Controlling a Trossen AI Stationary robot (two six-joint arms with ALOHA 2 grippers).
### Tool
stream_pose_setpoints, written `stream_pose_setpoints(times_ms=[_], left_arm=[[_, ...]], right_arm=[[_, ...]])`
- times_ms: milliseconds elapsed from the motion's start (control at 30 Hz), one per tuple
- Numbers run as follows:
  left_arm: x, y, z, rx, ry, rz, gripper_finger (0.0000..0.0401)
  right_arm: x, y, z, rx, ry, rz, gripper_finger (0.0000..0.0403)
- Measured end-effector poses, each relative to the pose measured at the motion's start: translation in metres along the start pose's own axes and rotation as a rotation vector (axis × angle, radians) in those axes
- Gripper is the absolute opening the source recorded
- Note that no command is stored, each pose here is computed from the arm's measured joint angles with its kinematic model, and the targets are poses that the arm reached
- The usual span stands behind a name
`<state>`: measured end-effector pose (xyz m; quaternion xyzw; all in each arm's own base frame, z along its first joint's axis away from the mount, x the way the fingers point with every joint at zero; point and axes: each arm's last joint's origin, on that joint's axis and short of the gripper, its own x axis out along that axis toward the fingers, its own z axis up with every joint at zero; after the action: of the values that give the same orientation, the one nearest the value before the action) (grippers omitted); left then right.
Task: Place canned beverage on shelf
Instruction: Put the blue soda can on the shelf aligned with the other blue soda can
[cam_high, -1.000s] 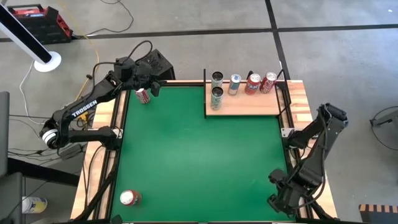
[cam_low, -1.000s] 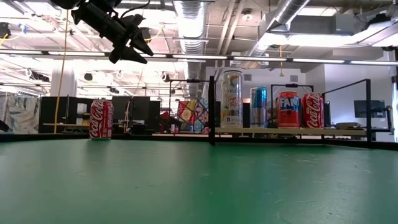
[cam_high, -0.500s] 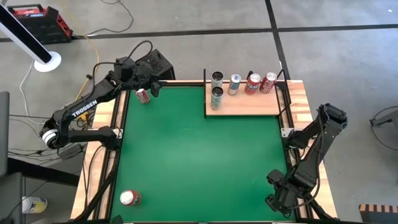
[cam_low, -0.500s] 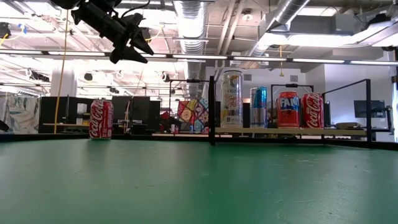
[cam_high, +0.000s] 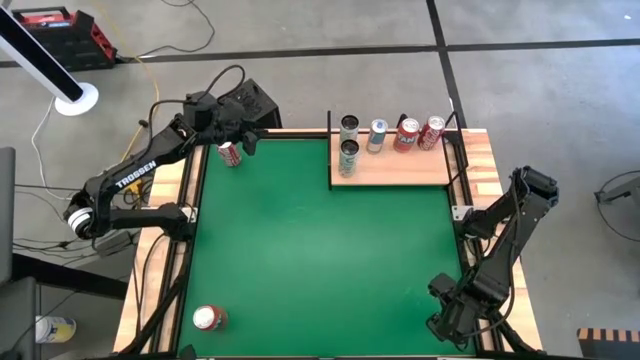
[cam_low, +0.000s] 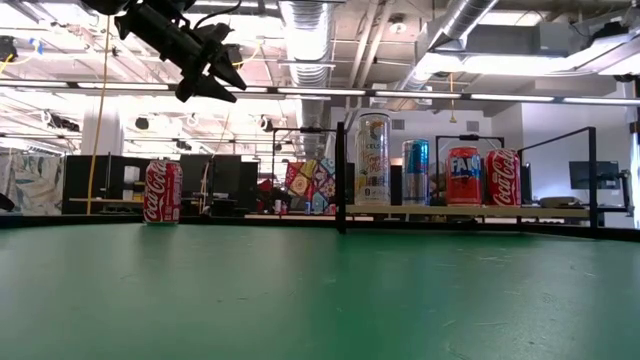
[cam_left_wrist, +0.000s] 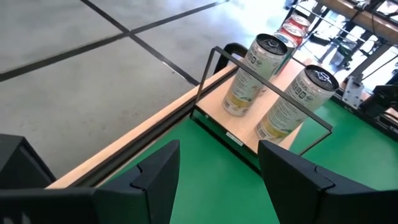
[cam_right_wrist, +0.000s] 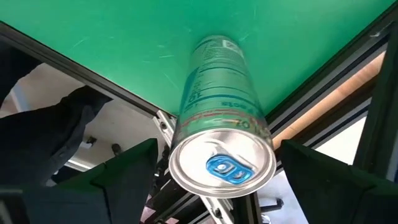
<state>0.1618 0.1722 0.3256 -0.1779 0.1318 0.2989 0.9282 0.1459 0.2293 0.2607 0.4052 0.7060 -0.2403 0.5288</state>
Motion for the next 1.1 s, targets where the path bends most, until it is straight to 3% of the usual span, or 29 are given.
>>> stream_pose_setpoints(times_ms=[400, 633, 1100], left_arm=[[0.0, 0.0, 0.0, 0.012, -0.001, 0.006, 0.0201], [0.0, 0.0, 0.0, 0.012, -0.002, 0.006, 0.0201], [0.0, 0.0, 0.001, -0.002, -0.013, 0.003, 0.0201]], right_arm=[[0.003, -0.003, -0.007, -0.005, 0.006, -0.009, 0.0354], [0.021, -0.007, -0.007, -0.003, 0.029, -0.002, 0.0351], [0.011, -0.011, -0.003, 0.01, 0.047, -0.062, 0.0251]])
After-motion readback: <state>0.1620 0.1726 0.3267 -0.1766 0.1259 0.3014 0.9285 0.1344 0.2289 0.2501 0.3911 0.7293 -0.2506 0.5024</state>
